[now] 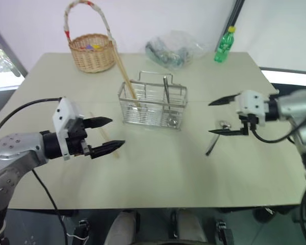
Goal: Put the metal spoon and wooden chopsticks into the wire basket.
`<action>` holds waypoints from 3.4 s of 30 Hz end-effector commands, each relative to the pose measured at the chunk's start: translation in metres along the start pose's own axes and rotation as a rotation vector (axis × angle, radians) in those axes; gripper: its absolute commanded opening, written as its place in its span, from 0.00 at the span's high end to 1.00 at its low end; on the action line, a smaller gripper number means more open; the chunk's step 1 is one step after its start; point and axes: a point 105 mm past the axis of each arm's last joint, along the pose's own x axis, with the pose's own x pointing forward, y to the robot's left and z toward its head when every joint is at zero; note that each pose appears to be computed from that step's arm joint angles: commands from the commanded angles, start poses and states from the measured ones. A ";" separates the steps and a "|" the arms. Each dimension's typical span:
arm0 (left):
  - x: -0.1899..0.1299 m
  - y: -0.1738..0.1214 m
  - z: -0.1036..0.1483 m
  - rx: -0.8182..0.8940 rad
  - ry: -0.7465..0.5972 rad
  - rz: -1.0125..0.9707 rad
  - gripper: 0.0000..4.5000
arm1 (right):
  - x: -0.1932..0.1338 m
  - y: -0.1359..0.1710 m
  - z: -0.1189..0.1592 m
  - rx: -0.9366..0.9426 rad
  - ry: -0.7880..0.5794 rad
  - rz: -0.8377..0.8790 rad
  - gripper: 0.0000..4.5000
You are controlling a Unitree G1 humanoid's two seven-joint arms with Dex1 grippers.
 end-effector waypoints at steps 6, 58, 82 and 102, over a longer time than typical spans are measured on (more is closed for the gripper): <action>0.009 -0.005 0.012 0.010 -0.042 -0.020 0.01 | 0.014 0.002 -0.039 -0.450 0.361 0.412 0.00; 0.006 0.029 0.062 0.089 -0.188 0.101 0.00 | 0.009 0.009 0.078 -0.098 -0.390 0.159 0.99; 0.005 0.038 0.078 0.147 -0.227 0.103 0.00 | 0.040 -0.076 0.105 0.367 -0.586 -0.693 0.99; -0.006 0.054 0.079 0.096 -0.283 0.217 0.00 | 0.010 -0.087 0.108 0.447 -0.630 -0.776 0.36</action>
